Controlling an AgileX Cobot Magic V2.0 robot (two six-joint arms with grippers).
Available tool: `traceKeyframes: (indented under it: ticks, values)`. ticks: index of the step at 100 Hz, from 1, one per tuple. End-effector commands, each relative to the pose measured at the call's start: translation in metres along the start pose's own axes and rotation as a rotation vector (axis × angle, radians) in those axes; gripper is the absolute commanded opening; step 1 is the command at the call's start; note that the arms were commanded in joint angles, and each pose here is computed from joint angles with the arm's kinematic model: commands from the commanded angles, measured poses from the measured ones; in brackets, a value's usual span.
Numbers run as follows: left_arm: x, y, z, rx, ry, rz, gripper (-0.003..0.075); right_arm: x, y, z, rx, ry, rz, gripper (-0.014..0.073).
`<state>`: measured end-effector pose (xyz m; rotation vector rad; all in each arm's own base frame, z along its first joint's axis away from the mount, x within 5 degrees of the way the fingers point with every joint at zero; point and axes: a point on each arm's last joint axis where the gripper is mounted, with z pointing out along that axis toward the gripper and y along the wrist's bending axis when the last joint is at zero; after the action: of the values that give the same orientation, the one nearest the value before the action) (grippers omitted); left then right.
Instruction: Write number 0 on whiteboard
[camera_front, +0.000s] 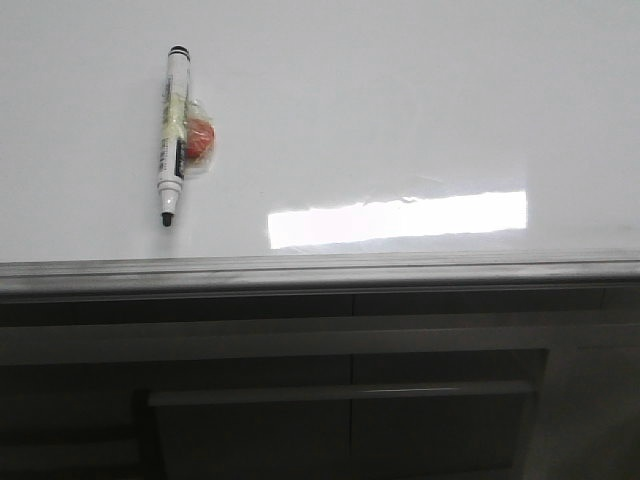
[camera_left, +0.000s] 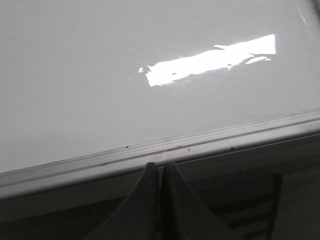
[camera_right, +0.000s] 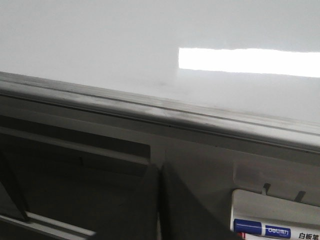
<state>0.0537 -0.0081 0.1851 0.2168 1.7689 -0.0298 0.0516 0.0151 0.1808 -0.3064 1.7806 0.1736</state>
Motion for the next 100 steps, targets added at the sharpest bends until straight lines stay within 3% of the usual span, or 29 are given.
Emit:
traceKeyframes:
  ticks: [1,41,60,69,81,94,100]
  values:
    - [0.002,0.000,0.001,-0.010,-0.075,-0.016,-0.0020,0.002,-0.001,0.000,0.012,-0.025,-0.014,-0.0069]
    - [0.002,0.000,0.001,-0.010,-0.075,-0.016,-0.0020,-0.001,-0.001,0.000,0.013,-0.050,-0.017,-0.0069]
    - [0.002,0.000,0.001,-0.013,-0.076,-0.005,-0.0020,-0.015,-0.001,-0.002,0.013,-0.204,-0.013,-0.0069]
    - [-0.001,0.000,0.000,-0.015,-0.110,-0.016,-0.0020,-0.026,-0.001,-0.005,-0.001,-0.337,0.079,-0.0069]
    - [-0.013,0.001,-0.002,0.008,-0.245,-0.250,-0.0020,-0.043,-0.005,-0.013,0.004,-0.552,0.222,-0.0069]
    - [-0.022,0.008,-0.005,0.021,-0.372,-0.697,-0.0020,-0.059,-0.012,-0.026,0.038,-0.784,0.290,-0.0069]
    - [-0.022,0.011,-0.005,0.026,-0.384,-0.844,-0.0020,-0.065,-0.015,-0.033,0.055,-0.886,0.293,-0.0069]
